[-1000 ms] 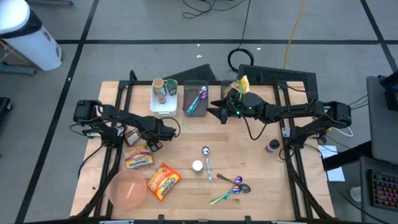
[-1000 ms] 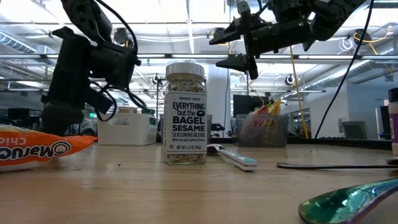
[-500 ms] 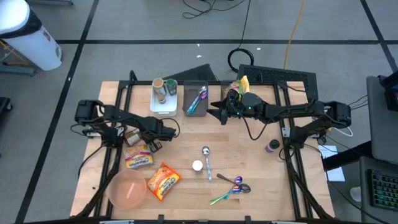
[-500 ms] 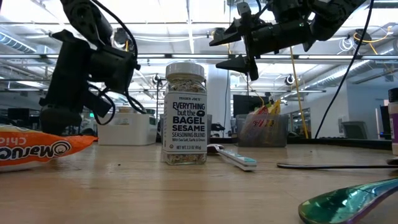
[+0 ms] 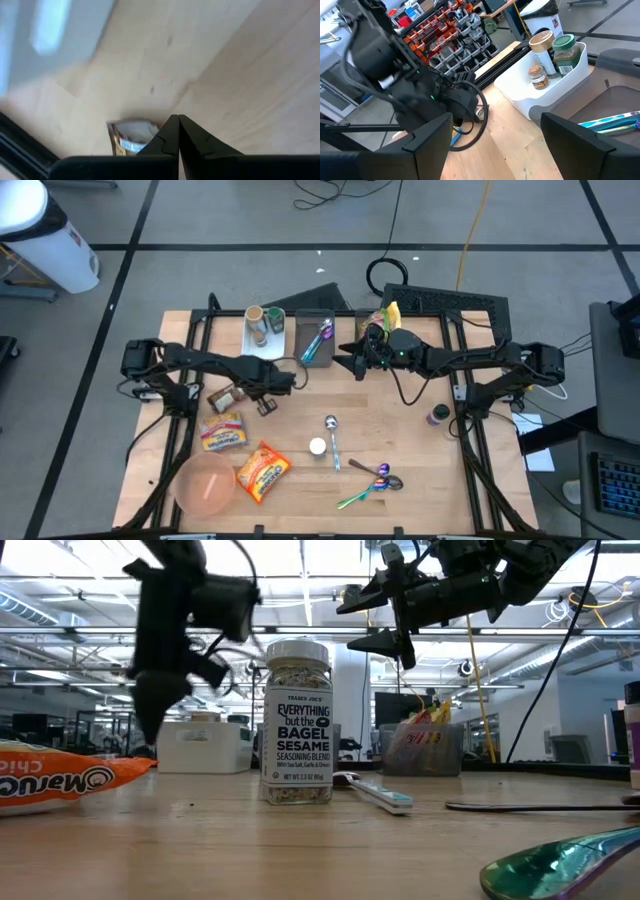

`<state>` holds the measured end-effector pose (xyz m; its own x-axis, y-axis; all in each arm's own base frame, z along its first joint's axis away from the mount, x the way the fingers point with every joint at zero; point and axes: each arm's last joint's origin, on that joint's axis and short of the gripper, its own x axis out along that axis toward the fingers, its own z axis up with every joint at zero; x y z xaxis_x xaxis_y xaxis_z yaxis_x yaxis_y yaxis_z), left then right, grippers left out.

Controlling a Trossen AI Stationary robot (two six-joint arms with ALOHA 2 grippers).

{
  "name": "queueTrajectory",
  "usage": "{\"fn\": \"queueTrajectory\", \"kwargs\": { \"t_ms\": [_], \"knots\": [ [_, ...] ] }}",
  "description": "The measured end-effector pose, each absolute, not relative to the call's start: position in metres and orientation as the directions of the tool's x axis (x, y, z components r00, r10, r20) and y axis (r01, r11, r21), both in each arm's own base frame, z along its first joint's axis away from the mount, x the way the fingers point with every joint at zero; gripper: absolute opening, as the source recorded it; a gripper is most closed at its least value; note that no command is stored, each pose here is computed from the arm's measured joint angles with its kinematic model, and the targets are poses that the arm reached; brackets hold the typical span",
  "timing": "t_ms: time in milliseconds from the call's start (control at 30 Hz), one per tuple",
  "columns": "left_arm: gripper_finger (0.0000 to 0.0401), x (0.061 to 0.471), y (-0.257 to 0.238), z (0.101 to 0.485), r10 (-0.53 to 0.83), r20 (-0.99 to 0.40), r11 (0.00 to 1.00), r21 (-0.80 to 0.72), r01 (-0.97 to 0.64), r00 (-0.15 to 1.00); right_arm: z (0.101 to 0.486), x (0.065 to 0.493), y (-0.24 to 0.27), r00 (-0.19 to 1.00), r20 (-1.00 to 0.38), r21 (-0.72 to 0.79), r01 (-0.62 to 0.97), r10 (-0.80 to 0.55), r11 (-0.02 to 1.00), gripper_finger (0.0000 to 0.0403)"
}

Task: Pick & Place Food Item
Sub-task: Put the orange seasoning bag into the white bin

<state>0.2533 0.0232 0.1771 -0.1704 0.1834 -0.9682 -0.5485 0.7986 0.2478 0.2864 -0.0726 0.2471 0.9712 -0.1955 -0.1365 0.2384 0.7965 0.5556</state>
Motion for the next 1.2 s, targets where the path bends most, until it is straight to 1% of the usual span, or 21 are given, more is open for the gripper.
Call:
{"fn": "queueTrajectory", "kwargs": {
  "t_ms": [133,233,300,400,467,533,667,800,900,967,1033,1100,1200],
  "knots": [
    [0.0003,0.267,0.030,0.196,0.202,-0.974,0.810,0.223,-0.542,-0.098,0.247,0.286,-0.073,0.971,-0.137,0.557,0.238,-0.195,0.796,0.0293],
    [0.0002,0.270,0.037,0.204,0.226,-0.970,0.802,0.239,-0.548,-0.093,0.247,0.286,-0.073,0.971,-0.137,0.557,0.238,-0.195,0.796,0.0293],
    [0.0006,0.267,0.042,0.208,0.237,-0.962,0.788,0.270,-0.553,-0.133,0.247,0.286,-0.073,0.972,-0.137,0.557,0.237,-0.194,0.796,0.0293],
    [0.0023,0.257,0.050,0.211,0.226,-0.946,0.771,0.318,-0.551,-0.231,0.247,0.286,-0.073,0.972,-0.136,0.557,0.237,-0.193,0.796,0.0293],
    [0.0038,0.250,0.055,0.212,0.210,-0.933,0.763,0.343,-0.549,-0.291,0.247,0.286,-0.073,0.972,-0.136,0.557,0.236,-0.193,0.796,0.0293],
    [0.0056,0.247,0.058,0.213,0.201,-0.926,0.757,0.354,-0.549,-0.320,0.247,0.286,-0.073,0.972,-0.136,0.557,0.237,-0.193,0.796,0.0293],
    [0.0104,0.248,0.058,0.212,0.162,-0.938,0.769,0.314,-0.557,-0.305,0.247,0.286,-0.073,0.972,-0.136,0.556,0.237,-0.193,0.797,0.0293],
    [0.0166,0.251,0.052,0.210,0.117,-0.956,0.784,0.254,-0.566,-0.268,0.247,0.286,-0.073,0.972,-0.137,0.555,0.236,-0.193,0.797,0.0293],
    [0.0210,0.249,0.045,0.209,0.112,-0.952,0.785,0.261,-0.561,-0.286,0.246,0.286,-0.072,0.971,-0.144,0.555,0.240,-0.193,0.797,0.0293],
    [0.0231,0.249,0.040,0.206,0.129,-0.947,0.778,0.280,-0.563,-0.294,0.246,0.286,-0.072,0.970,-0.151,0.554,0.244,-0.192,0.796,0.0293],
    [0.0242,0.246,0.033,0.206,0.187,-0.928,0.757,0.346,-0.555,-0.323,0.245,0.286,-0.072,0.968,-0.159,0.554,0.248,-0.192,0.795,0.0293],
    [0.0244,0.244,0.025,0.206,0.252,-0.906,0.739,0.408,-0.536,-0.341,0.245,0.286,-0.072,0.968,-0.161,0.554,0.249,-0.192,0.795,0.0293],
    [0.0239,0.245,0.013,0.206,0.308,-0.895,0.718,0.442,-0.538,-0.323,0.244,0.286,-0.072,0.967,-0.167,0.554,0.253,-0.192,0.793,0.0293]
  ]
}}
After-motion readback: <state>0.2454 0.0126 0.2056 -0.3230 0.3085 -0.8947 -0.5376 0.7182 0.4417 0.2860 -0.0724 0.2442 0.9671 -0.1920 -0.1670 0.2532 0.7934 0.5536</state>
